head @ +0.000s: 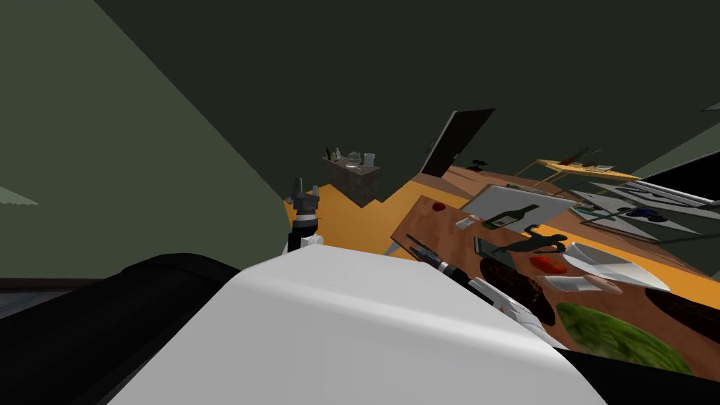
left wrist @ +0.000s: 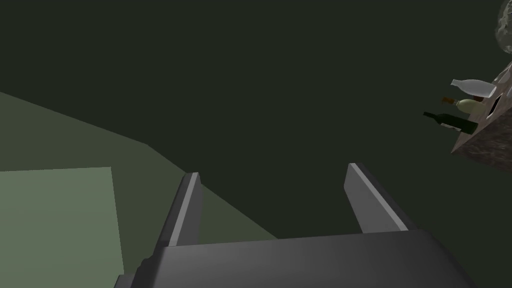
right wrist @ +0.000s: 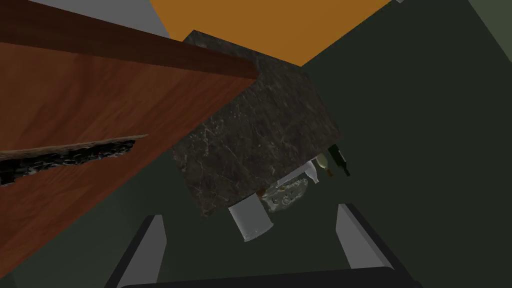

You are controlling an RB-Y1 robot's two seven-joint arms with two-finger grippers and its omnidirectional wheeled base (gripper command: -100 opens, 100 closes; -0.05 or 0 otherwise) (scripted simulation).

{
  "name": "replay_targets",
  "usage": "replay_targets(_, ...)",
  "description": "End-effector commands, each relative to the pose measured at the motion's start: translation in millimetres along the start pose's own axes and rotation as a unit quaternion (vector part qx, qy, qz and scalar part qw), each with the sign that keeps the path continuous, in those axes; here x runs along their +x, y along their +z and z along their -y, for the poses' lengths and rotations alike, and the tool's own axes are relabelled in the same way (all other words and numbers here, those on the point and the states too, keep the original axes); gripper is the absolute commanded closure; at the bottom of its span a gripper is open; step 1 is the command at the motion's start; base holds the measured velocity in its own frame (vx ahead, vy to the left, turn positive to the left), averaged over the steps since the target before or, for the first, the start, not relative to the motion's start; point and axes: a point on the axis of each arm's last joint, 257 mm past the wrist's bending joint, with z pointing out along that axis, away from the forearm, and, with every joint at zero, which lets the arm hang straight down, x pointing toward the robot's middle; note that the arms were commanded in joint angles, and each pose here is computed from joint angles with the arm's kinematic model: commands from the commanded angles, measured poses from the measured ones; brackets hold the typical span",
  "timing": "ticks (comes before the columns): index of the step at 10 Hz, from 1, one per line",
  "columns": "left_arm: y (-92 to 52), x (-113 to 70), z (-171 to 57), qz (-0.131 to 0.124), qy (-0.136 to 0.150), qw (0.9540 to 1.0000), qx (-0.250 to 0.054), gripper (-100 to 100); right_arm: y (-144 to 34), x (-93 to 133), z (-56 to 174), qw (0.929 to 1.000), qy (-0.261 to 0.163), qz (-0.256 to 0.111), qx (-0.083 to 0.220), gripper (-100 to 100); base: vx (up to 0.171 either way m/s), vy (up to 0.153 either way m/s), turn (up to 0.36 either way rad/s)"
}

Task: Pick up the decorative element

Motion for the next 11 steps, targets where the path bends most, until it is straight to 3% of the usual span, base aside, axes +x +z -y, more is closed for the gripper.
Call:
replay_targets(1, 0.0, 0.0, 0, 0.000, 0.000, 1.0000, 0.000, 0, -16.7, 22, 25, 0.9977, -0.038, -0.051, 0.023, -100, 0.069, 0.065, 0.291)
replay_targets(2, 0.0, 0.0, 0, 0.000, 0.000, 1.0000, 0.000, 0, -20.3, 23, 31, 0.9973, -0.039, -0.055, 0.029, -100, 0.053, 0.040, 0.092)
replay_targets(3, 0.0, 0.0, 0, 0.000, 0.000, 1.0000, 0.000, 0, -34.8, 36, 49, 0.9930, -0.063, -0.089, 0.045, -100, 0.056, 0.035, 0.176)
replay_targets(4, 0.0, 0.0, 0, 0.000, 0.000, 1.0000, 0.000, 0, -36.5, 37, 51, 0.9927, -0.063, -0.091, 0.048, -100, 0.051, 0.019, 0.078)
replay_targets(6, 0.0, 0.0, 0, 0.000, 0.000, 1.0000, 0.000, 0, -73.1, 64, 89, 0.9774, -0.108, -0.162, 0.082, -100, 0.068, 0.034, 0.219)
replay_targets(8, 0.0, 0.0, 0, 0.000, 0.000, 1.0000, 0.000, 0, -113.2, 89, 122, 0.9555, -0.147, -0.230, 0.111, -100, 0.110, 0.039, 0.308)
replay_targets(9, 0.0, 0.0, 0, 0.000, 0.000, 1.0000, 0.000, 0, -108.5, 88, 117, 0.9568, -0.148, -0.228, 0.104, -100, 0.074, 0.012, 0.072)
replay_targets(10, 0.0, -0.1, 0, 0.000, 0.000, 1.0000, 0.000, 0, -132.1, 100, 134, 0.9434, -0.164, -0.262, 0.120, -100, 0.054, 0.013, 0.117)
replay_targets(11, 0.0, 0.0, 0, 0.000, 0.000, 1.0000, 0.000, 0, -133.4, 101, 135, 0.9430, -0.164, -0.263, 0.122, -100, 0.038, 0.003, 0.084)
